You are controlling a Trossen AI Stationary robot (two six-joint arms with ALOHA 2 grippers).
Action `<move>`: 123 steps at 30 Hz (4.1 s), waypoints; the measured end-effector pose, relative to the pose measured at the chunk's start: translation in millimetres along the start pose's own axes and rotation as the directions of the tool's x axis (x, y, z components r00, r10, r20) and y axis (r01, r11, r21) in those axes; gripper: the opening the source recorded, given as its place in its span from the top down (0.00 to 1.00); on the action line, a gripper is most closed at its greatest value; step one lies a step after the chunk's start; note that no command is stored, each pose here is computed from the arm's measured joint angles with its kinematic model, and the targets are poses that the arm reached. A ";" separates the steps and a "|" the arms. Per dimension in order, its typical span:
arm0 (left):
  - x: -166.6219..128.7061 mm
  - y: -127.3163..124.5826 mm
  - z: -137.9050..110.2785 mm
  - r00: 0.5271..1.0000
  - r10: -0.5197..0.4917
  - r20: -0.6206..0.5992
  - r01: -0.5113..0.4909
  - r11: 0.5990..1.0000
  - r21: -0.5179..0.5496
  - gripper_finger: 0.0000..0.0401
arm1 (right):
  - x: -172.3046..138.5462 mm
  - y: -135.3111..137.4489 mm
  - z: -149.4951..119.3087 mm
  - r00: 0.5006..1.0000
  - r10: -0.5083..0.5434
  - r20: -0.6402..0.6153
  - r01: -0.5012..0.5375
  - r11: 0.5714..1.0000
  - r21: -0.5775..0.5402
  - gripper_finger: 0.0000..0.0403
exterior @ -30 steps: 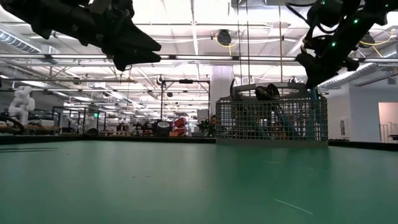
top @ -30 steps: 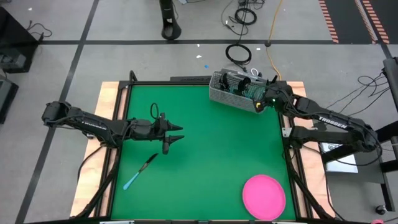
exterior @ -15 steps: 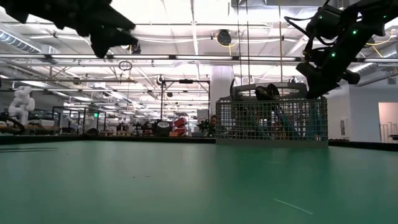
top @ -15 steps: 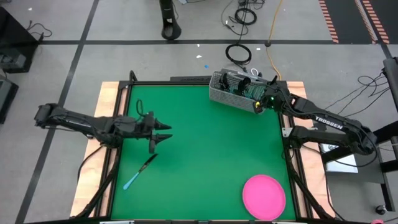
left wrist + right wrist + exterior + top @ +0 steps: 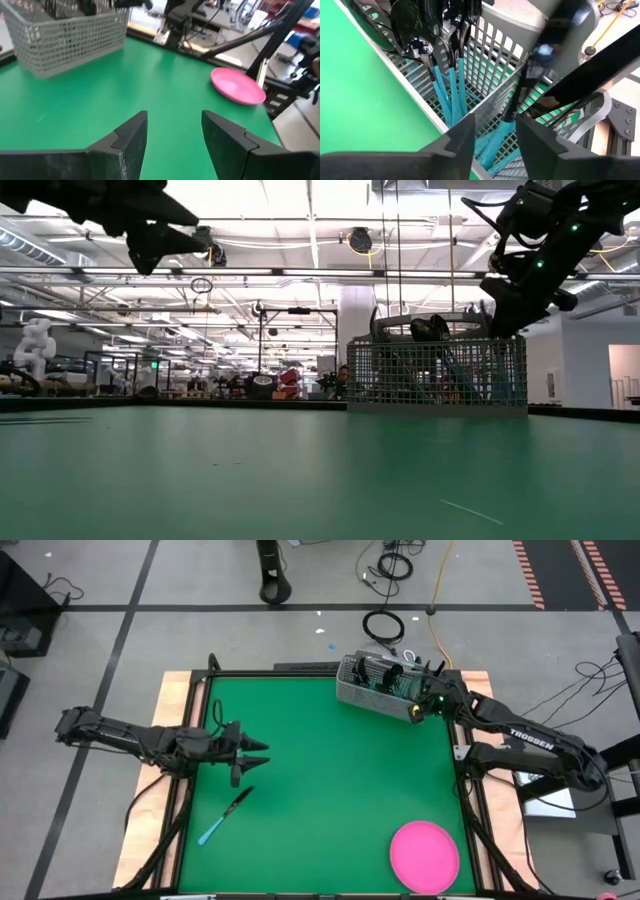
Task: Sort silverware
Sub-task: Put the blue table knife into the silverware basket
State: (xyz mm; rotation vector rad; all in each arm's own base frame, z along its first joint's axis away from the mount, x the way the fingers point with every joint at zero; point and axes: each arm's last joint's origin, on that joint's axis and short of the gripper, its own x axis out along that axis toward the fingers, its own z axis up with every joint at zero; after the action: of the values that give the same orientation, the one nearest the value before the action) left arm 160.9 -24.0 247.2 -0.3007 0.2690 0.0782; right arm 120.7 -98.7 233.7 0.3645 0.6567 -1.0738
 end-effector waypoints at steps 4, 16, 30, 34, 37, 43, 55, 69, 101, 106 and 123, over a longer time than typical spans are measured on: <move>-0.7 1.3 -2.5 1.000 0.015 -0.025 -0.015 1.000 -0.020 0.53 | -3.3 -1.4 0.1 1.000 0.005 0.014 -0.004 1.000 -0.026 0.62; -1.7 6.1 -13.9 0.988 0.071 -0.138 -0.079 0.996 -0.049 0.53 | -21.4 -5.7 7.8 0.995 0.058 0.085 -0.056 0.998 -0.024 0.56; 17.4 -4.3 -47.3 0.916 0.109 -0.387 -0.145 0.987 -0.065 0.53 | -62.4 29.9 44.2 0.742 0.589 0.319 -0.575 0.805 -0.147 0.56; 21.4 -5.5 -56.2 0.887 0.137 -0.441 -0.188 0.979 -0.075 0.53 | -75.7 43.8 49.9 0.624 0.673 0.397 -0.642 0.731 -0.230 0.56; 23.5 -8.4 -64.9 0.856 0.139 -0.497 -0.212 0.973 -0.094 0.53 | -82.5 57.5 51.2 0.544 0.729 0.415 -0.686 0.671 -0.280 0.56; 23.4 -19.1 -82.1 0.795 0.120 -0.595 -0.248 0.959 -0.138 0.53 | -81.9 88.1 44.5 0.477 0.804 0.354 -0.738 0.585 -0.335 0.56; 5.5 -50.8 -54.9 0.593 0.200 -0.780 -0.416 0.905 -0.084 0.63 | -52.9 155.1 19.0 0.457 0.867 0.197 -0.742 0.494 -0.453 0.56; 17.2 -57.4 -93.2 0.063 -0.045 -0.997 -0.578 0.813 -0.073 0.65 | -23.3 186.4 -7.7 0.513 0.856 0.065 -0.749 0.484 -0.452 0.56; 49.6 -53.6 -131.4 -0.052 0.006 -0.999 -0.543 0.839 0.033 0.65 | -30.2 190.4 -13.3 0.490 0.870 0.047 -0.748 0.448 -0.490 0.56; 51.8 -52.3 -131.3 -0.041 -0.002 -0.999 -0.545 0.838 0.020 0.65 | -29.8 190.0 -12.9 0.506 0.861 0.060 -0.727 0.463 -0.507 0.56; 53.3 -53.0 -132.0 -0.028 -0.011 -1.000 -0.534 0.845 0.006 0.82 | -29.2 189.6 -12.4 0.525 0.848 0.076 -0.717 0.488 -0.498 0.56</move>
State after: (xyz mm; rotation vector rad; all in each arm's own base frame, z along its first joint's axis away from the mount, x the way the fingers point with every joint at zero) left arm 185.4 -112.5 126.2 -0.7031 1.8797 0.3374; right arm 277.4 12.7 236.6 0.0824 0.3201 -0.0422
